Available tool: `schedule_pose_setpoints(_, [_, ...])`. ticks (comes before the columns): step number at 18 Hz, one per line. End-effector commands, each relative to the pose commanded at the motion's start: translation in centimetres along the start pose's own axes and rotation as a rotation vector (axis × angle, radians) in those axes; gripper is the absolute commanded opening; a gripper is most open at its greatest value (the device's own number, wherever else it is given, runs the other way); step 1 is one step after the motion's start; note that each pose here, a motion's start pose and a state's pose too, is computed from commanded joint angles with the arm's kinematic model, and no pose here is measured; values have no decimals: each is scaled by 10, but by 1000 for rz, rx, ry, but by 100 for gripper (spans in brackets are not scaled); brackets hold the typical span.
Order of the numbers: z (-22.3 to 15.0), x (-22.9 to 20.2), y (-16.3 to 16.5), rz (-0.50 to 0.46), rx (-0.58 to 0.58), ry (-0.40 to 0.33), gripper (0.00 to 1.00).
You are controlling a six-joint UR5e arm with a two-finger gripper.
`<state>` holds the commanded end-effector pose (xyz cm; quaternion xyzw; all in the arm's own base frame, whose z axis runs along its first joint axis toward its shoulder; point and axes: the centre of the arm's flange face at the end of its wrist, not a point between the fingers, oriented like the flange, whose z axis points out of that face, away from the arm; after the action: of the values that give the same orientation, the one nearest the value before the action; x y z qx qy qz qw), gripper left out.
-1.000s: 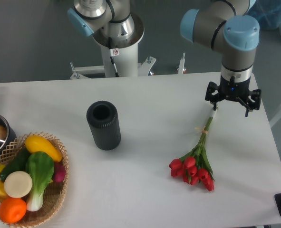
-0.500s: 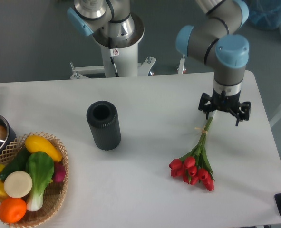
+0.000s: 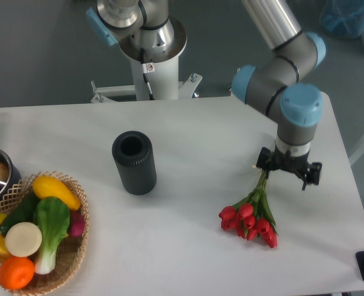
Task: Pick up the flowers from the table
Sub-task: 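Lower the open gripper down onto the tulip stems near the blooms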
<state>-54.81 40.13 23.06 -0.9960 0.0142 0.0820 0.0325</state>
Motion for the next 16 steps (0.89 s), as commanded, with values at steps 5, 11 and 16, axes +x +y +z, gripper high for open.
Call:
schedule_pose_setpoints(5, [1,26,-18,21,-2,19,100])
schedule_pose_setpoints(11, [20,46,-29,-16,-19,53,100])
schedule_pose_setpoints(16, [28,48,-39,-20,-17,59,63])
